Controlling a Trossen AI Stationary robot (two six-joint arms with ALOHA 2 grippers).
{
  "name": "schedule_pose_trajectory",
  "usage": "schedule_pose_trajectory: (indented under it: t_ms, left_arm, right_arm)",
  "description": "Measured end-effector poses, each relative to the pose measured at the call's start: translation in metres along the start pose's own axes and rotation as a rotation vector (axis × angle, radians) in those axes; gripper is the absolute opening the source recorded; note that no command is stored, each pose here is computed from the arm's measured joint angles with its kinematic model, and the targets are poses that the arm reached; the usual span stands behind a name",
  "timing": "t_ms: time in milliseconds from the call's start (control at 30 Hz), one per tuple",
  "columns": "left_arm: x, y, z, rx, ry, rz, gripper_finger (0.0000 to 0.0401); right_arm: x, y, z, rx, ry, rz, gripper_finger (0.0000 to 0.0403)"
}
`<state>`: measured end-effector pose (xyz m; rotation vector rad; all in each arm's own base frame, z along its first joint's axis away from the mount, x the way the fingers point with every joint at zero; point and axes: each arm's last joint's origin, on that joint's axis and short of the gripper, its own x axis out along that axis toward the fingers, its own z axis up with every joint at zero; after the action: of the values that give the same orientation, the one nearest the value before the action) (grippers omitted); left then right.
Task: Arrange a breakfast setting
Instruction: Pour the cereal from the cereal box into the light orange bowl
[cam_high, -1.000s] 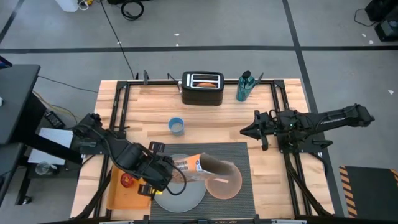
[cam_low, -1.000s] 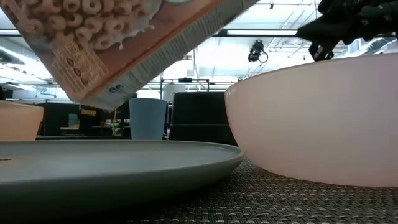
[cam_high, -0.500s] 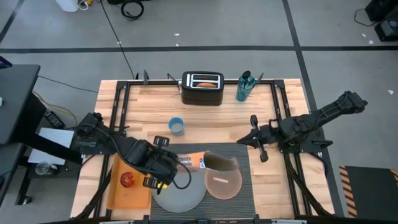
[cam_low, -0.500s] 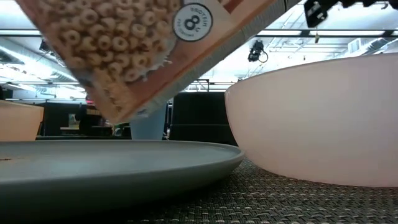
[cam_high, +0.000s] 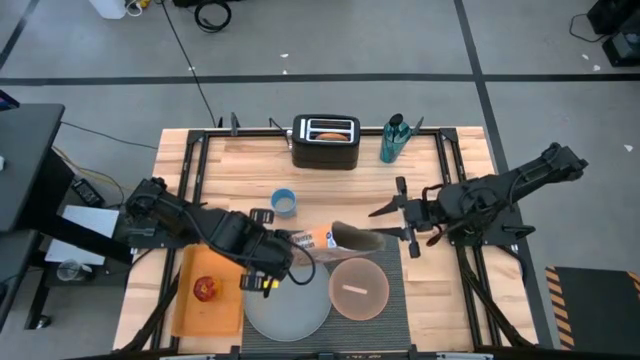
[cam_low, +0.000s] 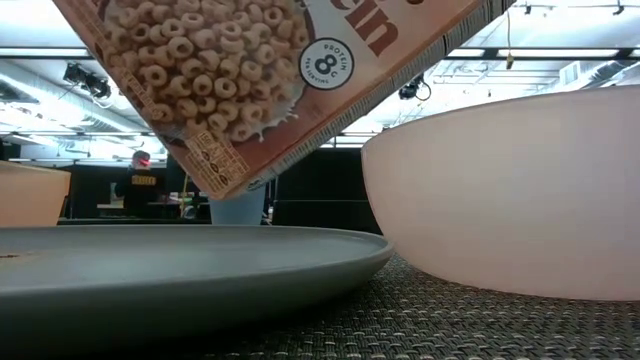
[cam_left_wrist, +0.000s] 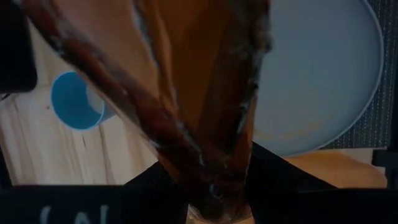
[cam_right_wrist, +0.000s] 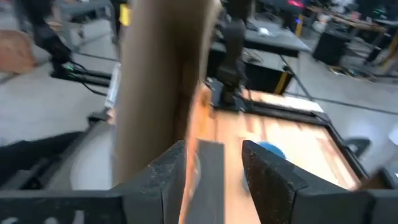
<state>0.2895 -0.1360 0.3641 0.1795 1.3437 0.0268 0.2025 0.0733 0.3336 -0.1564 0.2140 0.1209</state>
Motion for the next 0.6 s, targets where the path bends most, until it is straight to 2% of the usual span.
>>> schedule_pose_trajectory:
  t_ms: [133, 333, 600]
  left_arm:
    - [-0.001, -0.002, -0.001, 0.002, 0.004, -0.015, 0.0126]
    - [-0.001, -0.004, -0.002, 0.032, 0.004, -0.016, 0.0126]
    - [-0.001, -0.004, -0.002, 0.077, 0.004, -0.017, 0.0126]
  right_arm:
    - [0.01, 0.003, 0.003, -0.004, -0.01, 0.023, 0.0165]
    - [0.031, 0.008, -0.002, -0.007, -0.009, -0.014, 0.0165]
    - [0.043, 0.015, -0.003, 0.04, -0.033, -0.051, 0.0165]
